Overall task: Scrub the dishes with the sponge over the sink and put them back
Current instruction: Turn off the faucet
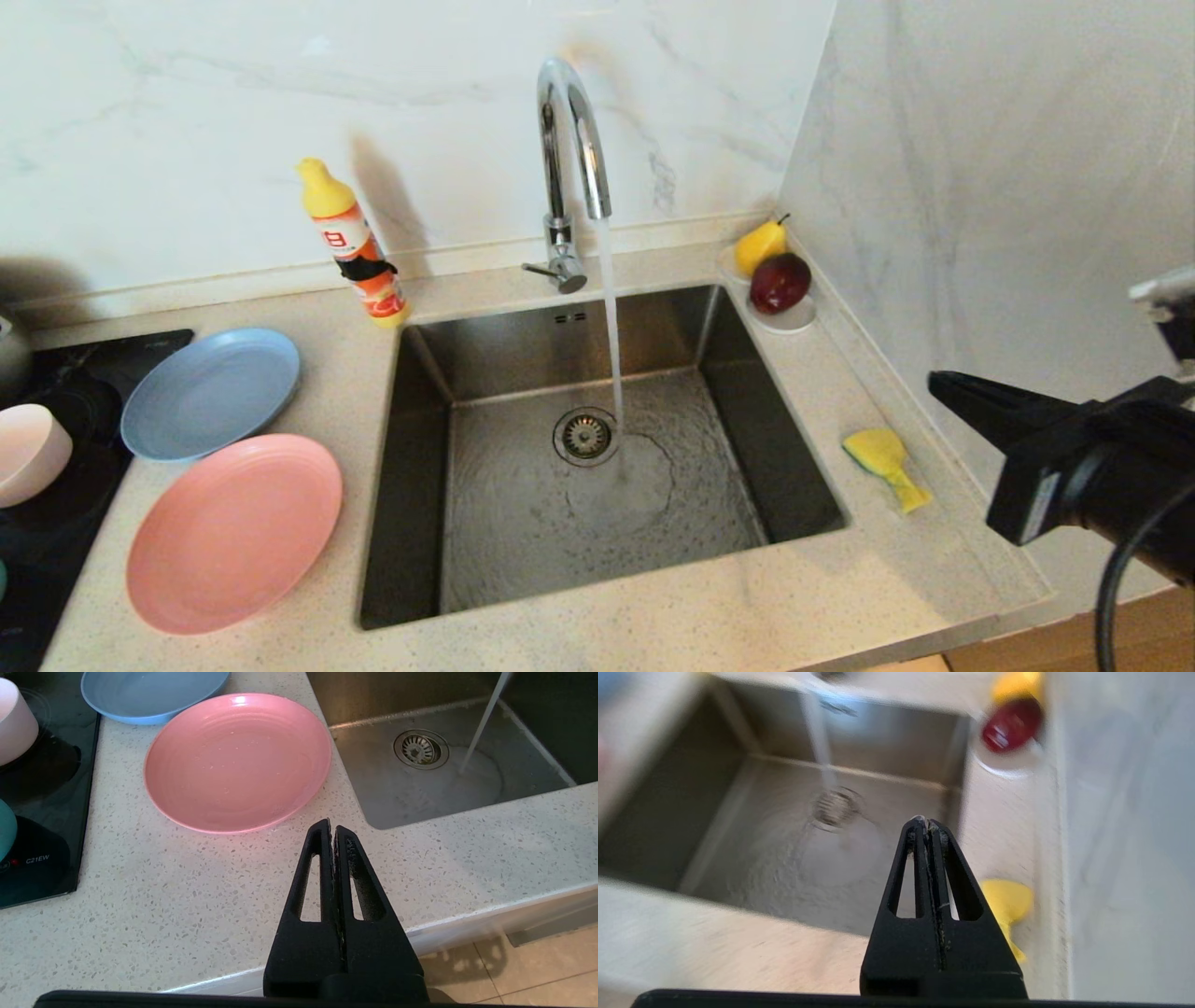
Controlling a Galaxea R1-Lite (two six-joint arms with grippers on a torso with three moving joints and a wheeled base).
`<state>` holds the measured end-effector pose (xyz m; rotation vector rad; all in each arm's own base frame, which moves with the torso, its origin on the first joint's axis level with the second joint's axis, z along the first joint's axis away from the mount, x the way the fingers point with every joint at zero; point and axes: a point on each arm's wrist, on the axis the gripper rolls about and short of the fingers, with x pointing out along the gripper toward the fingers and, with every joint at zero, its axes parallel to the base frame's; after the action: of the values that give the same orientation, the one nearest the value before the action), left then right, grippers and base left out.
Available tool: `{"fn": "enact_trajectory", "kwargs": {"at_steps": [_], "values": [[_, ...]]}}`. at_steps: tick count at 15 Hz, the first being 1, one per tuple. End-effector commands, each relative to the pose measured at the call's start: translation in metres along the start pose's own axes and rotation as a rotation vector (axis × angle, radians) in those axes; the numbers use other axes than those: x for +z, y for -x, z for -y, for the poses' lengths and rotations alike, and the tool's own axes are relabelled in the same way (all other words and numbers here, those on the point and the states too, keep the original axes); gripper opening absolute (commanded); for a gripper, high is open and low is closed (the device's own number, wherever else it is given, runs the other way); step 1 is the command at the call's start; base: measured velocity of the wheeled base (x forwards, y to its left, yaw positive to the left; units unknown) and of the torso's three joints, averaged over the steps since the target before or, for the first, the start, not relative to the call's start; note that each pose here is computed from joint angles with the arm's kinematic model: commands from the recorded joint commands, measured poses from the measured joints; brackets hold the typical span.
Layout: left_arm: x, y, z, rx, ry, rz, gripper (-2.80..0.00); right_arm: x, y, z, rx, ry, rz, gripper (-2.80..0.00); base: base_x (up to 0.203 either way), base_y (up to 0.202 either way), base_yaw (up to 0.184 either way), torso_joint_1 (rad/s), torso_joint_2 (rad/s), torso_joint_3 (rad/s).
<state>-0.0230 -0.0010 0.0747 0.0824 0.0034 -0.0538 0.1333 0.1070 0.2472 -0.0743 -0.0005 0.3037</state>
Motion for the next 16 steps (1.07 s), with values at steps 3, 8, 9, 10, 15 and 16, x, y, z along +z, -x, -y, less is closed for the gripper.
{"fn": "enact_trajectory", "kwargs": {"at_steps": [3,8,9,10,15,16], "values": [[-0.001,0.000,0.000,0.000,0.000,-0.005,-2.80,0.001,0.054,0.029,0.237,-0.022,0.155,-2.80,0.000,0.000,0.000,0.000,0.00,0.000],[-0.001,0.000,0.000,0.000,0.000,-0.004,-2.80,-0.027,0.094,0.051,0.399,0.033,0.190,-2.80,0.000,0.000,0.000,0.000,0.00,0.000],[-0.001,0.000,0.000,0.000,0.000,-0.005,-2.80,-0.033,0.103,0.052,0.412,0.042,0.185,-2.80,0.000,0.000,0.000,0.000,0.00,0.000],[-0.001,0.000,0.000,0.000,0.000,-0.004,-2.80,-0.039,0.113,0.053,0.424,0.047,0.174,-2.80,0.000,0.000,0.000,0.000,0.00,0.000],[-0.001,0.000,0.000,0.000,0.000,-0.004,-2.80,-0.079,0.157,0.043,0.333,0.034,0.115,-2.80,0.000,0.000,0.000,0.000,0.00,0.000],[-0.001,0.000,0.000,0.000,0.000,-0.005,-2.80,-0.089,0.164,0.041,0.282,0.040,0.121,-2.80,0.000,0.000,0.000,0.000,0.00,0.000]]}}
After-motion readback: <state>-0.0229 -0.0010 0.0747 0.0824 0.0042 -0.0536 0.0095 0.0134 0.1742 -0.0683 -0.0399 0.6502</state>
